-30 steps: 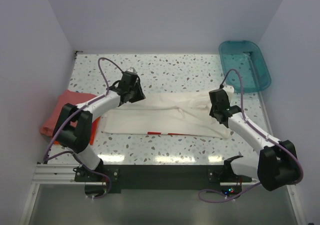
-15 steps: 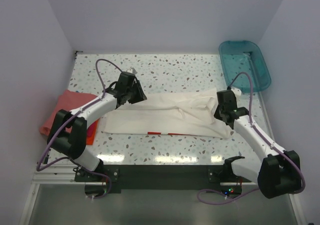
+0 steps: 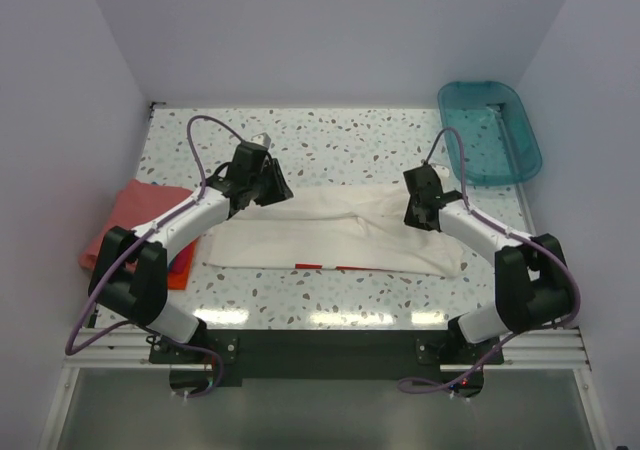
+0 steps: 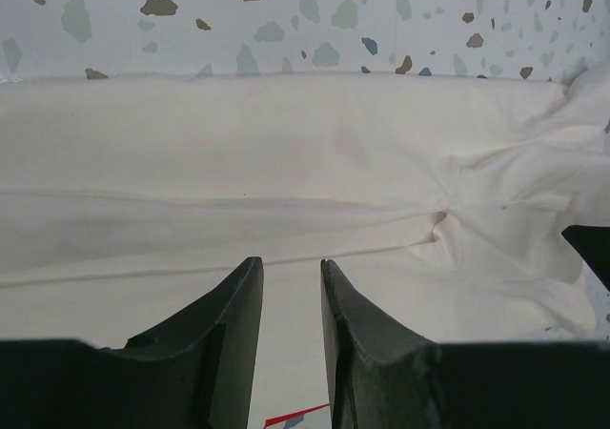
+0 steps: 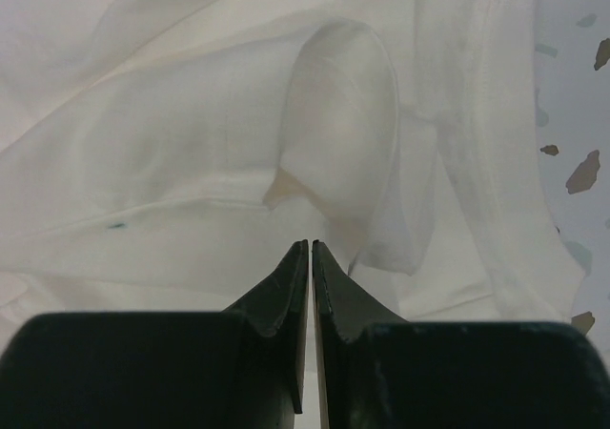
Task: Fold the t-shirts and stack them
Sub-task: Fold the tshirt
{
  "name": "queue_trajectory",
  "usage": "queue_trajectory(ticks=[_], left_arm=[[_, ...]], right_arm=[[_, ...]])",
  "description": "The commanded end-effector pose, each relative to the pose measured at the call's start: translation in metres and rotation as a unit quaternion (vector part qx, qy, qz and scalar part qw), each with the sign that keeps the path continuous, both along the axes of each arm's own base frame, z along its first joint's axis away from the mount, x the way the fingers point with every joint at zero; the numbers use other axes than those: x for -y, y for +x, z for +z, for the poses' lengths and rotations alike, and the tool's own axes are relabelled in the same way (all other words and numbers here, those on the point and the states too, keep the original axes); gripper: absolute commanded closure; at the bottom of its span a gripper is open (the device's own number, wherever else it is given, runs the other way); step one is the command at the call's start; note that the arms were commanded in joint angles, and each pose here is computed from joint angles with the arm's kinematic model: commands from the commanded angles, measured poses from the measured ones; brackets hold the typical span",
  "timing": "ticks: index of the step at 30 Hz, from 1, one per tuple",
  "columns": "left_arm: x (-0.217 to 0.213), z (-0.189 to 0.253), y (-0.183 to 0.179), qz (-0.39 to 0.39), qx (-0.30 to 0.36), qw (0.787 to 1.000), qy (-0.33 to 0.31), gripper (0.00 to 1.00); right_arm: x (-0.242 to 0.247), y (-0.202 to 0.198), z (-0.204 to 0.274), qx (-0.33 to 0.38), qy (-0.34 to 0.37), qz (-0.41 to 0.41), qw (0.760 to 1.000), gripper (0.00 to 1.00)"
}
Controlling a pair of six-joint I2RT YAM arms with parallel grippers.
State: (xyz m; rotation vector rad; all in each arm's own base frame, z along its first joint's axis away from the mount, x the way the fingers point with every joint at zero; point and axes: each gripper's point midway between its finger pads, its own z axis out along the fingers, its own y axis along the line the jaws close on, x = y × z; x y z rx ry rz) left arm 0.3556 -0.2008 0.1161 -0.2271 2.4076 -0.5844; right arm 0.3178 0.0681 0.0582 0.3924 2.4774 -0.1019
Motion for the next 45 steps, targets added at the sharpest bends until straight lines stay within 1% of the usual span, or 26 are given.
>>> queue_trajectory(ticks=[1,4,8,11,13,16,20,22,25,26,27,28,29,30,31,32,35,38,39,41,45], left_arm=[[0.002,0.015,-0.001,-0.016,0.022,1.000,-0.003,0.65],[0.002,0.016,-0.002,-0.018,0.024,1.000,-0.002,0.65],[0.001,0.012,-0.003,-0.019,0.022,1.000,-0.003,0.65],[0.003,0.010,-0.005,-0.022,0.020,1.000,-0.006,0.65],[0.002,0.009,-0.006,-0.022,0.017,1.000,-0.005,0.65],[0.002,0.010,-0.006,-0.023,0.019,1.000,-0.005,0.65],[0.002,0.011,-0.006,-0.024,0.020,1.000,-0.003,0.65],[0.002,0.012,-0.006,-0.025,0.020,0.999,-0.002,0.65],[0.000,0.012,-0.006,-0.022,0.021,1.000,0.001,0.65],[0.000,0.012,-0.006,-0.022,0.020,1.000,0.000,0.65],[0.000,0.012,-0.006,-0.023,0.021,1.000,0.001,0.65],[-0.001,0.012,-0.006,-0.021,0.020,1.000,0.003,0.65],[-0.002,0.013,-0.006,-0.020,0.022,1.000,0.003,0.65],[-0.002,0.013,-0.006,-0.020,0.022,1.000,0.003,0.65],[-0.002,0.014,-0.006,-0.019,0.024,1.000,0.004,0.65],[-0.002,0.015,-0.005,-0.019,0.025,1.000,0.003,0.65],[-0.001,0.014,-0.005,-0.019,0.023,1.000,0.002,0.65],[-0.002,0.017,-0.005,-0.018,0.025,1.000,0.003,0.65],[-0.003,0.016,-0.005,-0.017,0.025,1.000,0.005,0.65],[-0.003,0.018,-0.004,-0.016,0.028,0.999,0.006,0.64],[-0.005,0.018,-0.004,-0.015,0.028,0.999,0.010,0.64]], right_arm=[[0.002,0.019,0.012,0.023,-0.007,-0.025,0.999,0.92],[0.015,0.011,0.011,0.018,-0.025,-0.048,0.998,0.93],[0.034,-0.002,0.011,0.019,-0.023,-0.074,0.997,0.93],[0.053,-0.012,0.004,0.006,-0.014,-0.097,0.995,0.93],[0.066,-0.016,0.000,-0.001,0.006,-0.114,0.993,0.93],[0.074,-0.025,-0.007,-0.011,0.023,-0.125,0.992,0.93],[0.070,-0.039,-0.015,-0.024,0.038,-0.121,0.992,0.93],[0.068,-0.042,-0.014,-0.023,0.045,-0.119,0.992,0.95],[0.068,-0.038,0.008,0.022,0.055,-0.117,0.991,0.95],[0.065,-0.033,0.026,0.051,0.065,-0.110,0.991,0.95],[0.061,-0.030,0.036,0.065,0.071,-0.099,0.990,0.94],[0.058,-0.027,0.044,0.080,0.076,-0.091,0.990,0.89],[0.053,-0.022,0.059,0.100,0.082,-0.075,0.989,0.87],[0.047,-0.018,0.064,0.108,0.085,-0.060,0.989,0.84],[0.041,-0.011,0.071,0.125,0.092,-0.046,0.987,0.78],[0.033,-0.006,0.071,0.126,0.101,-0.023,0.987,0.74],[0.018,0.014,0.069,0.132,0.117,0.014,0.984,0.70],[0.013,0.027,0.063,0.124,0.118,0.029,0.985,0.66],[0.010,0.030,0.053,0.110,0.121,0.034,0.986,0.65],[0.006,0.039,0.052,0.114,0.126,0.042,0.985,0.63],[-0.003,0.047,0.042,0.103,0.133,0.052,0.984,0.62]])
